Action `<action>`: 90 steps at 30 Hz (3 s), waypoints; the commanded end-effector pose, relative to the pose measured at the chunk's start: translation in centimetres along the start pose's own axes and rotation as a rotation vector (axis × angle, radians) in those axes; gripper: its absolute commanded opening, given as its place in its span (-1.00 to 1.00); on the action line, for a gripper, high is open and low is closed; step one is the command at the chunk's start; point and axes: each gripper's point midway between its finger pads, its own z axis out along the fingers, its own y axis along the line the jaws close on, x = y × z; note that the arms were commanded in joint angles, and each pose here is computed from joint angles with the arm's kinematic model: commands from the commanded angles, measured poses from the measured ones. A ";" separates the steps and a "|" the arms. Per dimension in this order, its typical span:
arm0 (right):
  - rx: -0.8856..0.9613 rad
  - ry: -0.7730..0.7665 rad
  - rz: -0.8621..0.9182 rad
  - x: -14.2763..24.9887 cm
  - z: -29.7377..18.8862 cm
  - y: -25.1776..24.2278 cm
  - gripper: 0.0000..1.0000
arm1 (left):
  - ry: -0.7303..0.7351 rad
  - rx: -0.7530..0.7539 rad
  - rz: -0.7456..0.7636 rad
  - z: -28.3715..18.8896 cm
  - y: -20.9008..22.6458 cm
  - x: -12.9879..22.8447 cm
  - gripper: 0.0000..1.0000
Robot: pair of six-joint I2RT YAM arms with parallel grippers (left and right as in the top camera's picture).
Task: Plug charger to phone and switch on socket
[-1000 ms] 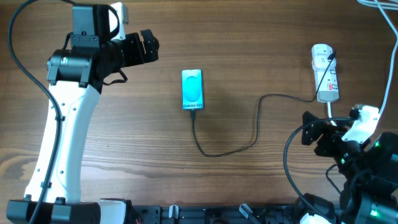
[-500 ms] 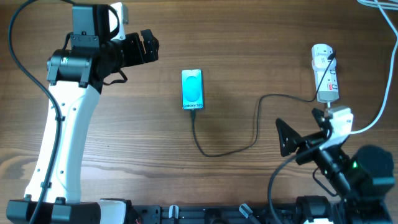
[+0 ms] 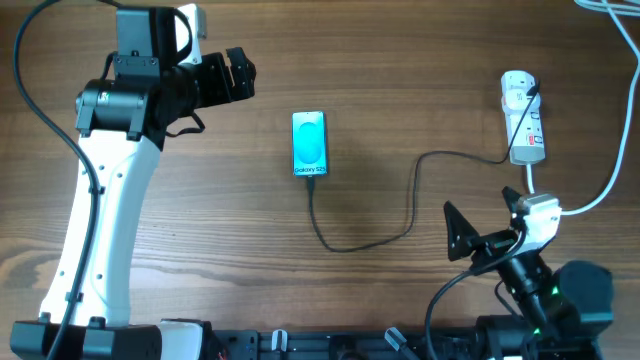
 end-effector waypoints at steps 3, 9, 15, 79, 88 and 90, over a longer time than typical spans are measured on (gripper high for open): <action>0.006 -0.094 -0.038 0.6 0.4 -0.4 1.00 | 0.005 -0.005 -0.008 0.3 0.2 0.1 1.00; 0.020 -0.200 -0.064 0.5 1.2 -1.0 1.00 | 0.005 -0.005 -0.008 0.3 0.2 0.1 1.00; 0.039 -0.268 -0.078 0.9 1.8 -1.7 1.00 | 0.005 -0.005 -0.008 0.3 0.2 0.1 1.00; 0.281 -0.252 -0.158 5.0 3.8 -6.8 1.00 | 0.005 -0.005 -0.008 0.3 0.2 0.1 1.00; 0.281 -0.252 -0.158 5.0 3.8 -6.8 1.00 | 0.005 -0.005 -0.008 0.3 0.2 0.1 1.00; 0.281 -0.252 -0.159 5.0 3.7 -6.8 1.00 | 0.005 -0.005 -0.008 0.3 0.2 0.1 1.00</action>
